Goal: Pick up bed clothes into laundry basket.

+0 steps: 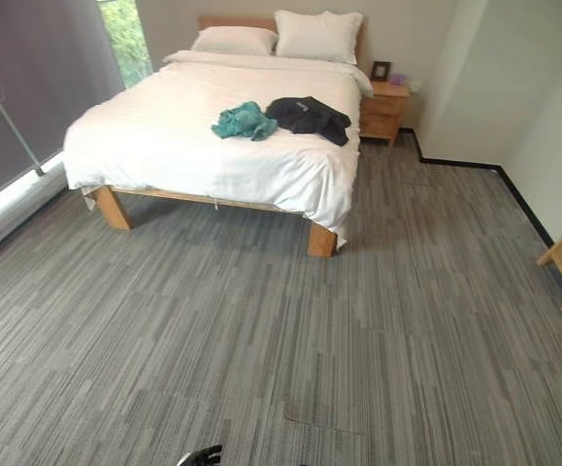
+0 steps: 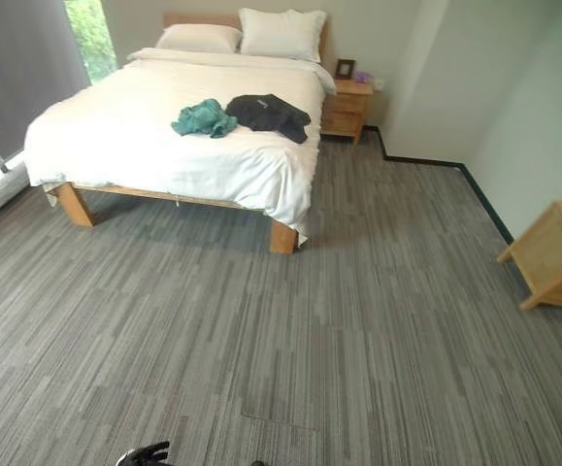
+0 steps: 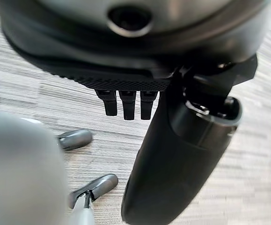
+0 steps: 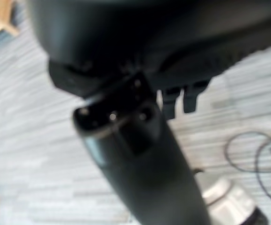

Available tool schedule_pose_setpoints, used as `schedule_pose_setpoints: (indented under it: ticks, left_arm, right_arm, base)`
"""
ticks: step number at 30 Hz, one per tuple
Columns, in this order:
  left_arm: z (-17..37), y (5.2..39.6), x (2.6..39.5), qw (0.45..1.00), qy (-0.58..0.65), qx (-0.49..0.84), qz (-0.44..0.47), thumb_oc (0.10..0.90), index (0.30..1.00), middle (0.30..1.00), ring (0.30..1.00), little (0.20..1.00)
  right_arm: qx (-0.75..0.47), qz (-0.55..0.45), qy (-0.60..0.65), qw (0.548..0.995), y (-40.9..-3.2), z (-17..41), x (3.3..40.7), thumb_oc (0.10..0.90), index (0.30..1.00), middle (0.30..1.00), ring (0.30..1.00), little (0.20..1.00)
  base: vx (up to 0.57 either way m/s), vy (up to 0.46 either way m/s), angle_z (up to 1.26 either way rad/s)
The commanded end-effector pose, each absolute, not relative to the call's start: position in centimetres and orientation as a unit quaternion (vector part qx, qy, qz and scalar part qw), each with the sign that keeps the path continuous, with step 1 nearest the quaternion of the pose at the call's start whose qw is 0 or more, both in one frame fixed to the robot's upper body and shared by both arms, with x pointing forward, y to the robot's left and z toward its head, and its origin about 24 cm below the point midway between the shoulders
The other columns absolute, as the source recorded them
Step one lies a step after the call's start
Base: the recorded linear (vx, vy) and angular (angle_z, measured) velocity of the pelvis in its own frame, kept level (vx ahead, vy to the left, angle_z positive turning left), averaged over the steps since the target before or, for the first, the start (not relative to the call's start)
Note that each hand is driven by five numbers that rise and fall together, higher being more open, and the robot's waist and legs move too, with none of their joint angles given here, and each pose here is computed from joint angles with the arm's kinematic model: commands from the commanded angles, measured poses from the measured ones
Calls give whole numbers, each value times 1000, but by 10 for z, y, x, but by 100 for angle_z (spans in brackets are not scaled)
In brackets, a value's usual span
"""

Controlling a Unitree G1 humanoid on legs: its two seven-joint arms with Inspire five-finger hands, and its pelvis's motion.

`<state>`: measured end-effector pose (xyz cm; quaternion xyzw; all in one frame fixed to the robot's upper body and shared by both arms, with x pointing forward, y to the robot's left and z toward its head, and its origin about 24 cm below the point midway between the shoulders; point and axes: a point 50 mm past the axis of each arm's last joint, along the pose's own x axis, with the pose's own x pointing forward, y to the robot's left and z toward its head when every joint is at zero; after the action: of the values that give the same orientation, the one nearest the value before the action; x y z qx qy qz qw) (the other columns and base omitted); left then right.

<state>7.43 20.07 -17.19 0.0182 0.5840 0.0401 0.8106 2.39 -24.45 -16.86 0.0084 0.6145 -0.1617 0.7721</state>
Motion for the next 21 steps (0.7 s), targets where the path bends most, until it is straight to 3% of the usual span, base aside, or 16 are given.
schedule_pose_setpoints:
  ticks: [1, 9, 21]
  left_arm:
    - [-168, 216, 84, 818, 572, 48, 46, 800, 900, 900, 900, 900]
    - [-167, 220, 83, 821, 564, 14, 83, 800, 900, 900, 900, 900]
    - [-167, 211, 90, 827, 560, 16, 55, 800, 900, 900, 900, 900]
  right_arm:
    - [-9, -165, 571, 804, -257, -162, 52, 800, 900, 900, 900, 900]
    - [17, -163, 577, 800, -253, -164, 47, 800, 900, 900, 900, 900]
    - [23, -180, 601, 778, -259, -164, 28, 800, 900, 900, 900, 900]
  base:
    - [9, -8, 3]
    - [2, -16, 13]
    - [0, -3, 2]
